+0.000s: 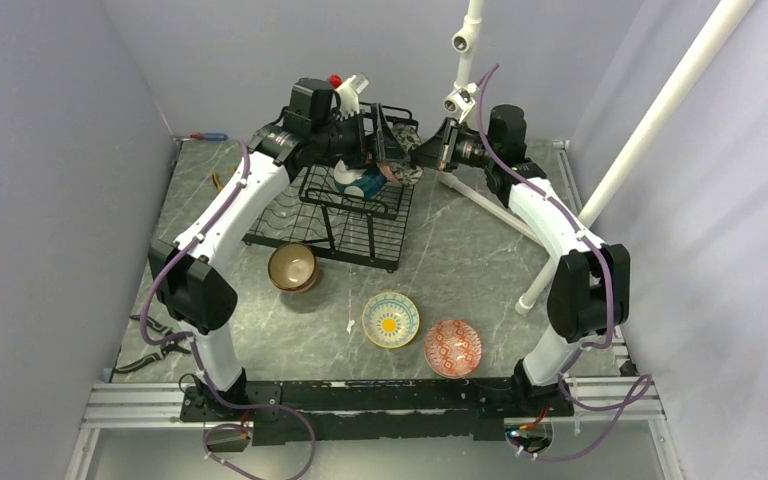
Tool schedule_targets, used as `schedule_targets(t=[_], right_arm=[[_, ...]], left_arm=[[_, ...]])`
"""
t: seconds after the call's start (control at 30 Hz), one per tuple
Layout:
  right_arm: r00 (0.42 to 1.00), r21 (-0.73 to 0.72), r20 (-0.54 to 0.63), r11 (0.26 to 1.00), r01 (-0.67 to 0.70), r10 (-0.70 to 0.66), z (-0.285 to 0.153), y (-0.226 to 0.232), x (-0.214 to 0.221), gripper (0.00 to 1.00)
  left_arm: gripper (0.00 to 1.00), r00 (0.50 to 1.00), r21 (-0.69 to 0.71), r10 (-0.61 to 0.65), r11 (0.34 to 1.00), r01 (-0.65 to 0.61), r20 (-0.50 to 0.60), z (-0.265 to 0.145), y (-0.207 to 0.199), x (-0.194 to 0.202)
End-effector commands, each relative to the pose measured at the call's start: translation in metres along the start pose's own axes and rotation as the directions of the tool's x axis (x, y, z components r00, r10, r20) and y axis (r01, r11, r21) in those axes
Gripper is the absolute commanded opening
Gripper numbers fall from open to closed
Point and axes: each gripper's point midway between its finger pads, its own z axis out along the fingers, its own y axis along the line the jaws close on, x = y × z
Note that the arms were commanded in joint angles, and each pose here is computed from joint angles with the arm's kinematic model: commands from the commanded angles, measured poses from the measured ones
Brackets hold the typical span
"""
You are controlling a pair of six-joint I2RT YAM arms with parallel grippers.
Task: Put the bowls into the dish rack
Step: Adjust the bowl.
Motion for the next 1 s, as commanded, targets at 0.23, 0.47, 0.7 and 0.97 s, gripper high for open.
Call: schedule_targets(t=[0.23, 0.47, 0.7, 0.97], right_arm=[[0.990, -0.057, 0.077, 0.990, 0.126, -0.121, -0.013, 0.045, -0.030, 0.00], [0.989, -0.050, 0.087, 0.991, 0.126, -0.121, -0.011, 0.043, -0.034, 0.25], [0.984, -0.014, 0.109, 0.990, 0.141, -0.139, -0.013, 0.042, -0.042, 0.59], [0.972, 0.088, 0.167, 0.985, 0.150, -0.163, -0.026, 0.034, -0.054, 0.88]], left_arm=[[0.35, 0.999, 0.077, 0.043, 0.996, -0.045, 0.028, -0.017, -0.032, -0.012], [0.03, 0.994, 0.035, 0.068, 0.997, -0.071, 0.080, -0.020, -0.031, -0.027], [0.03, 0.968, -0.073, 0.151, 0.988, -0.139, 0.203, -0.027, -0.018, -0.058], [0.03, 0.890, -0.264, 0.336, 0.929, -0.259, 0.308, -0.034, 0.004, -0.097]])
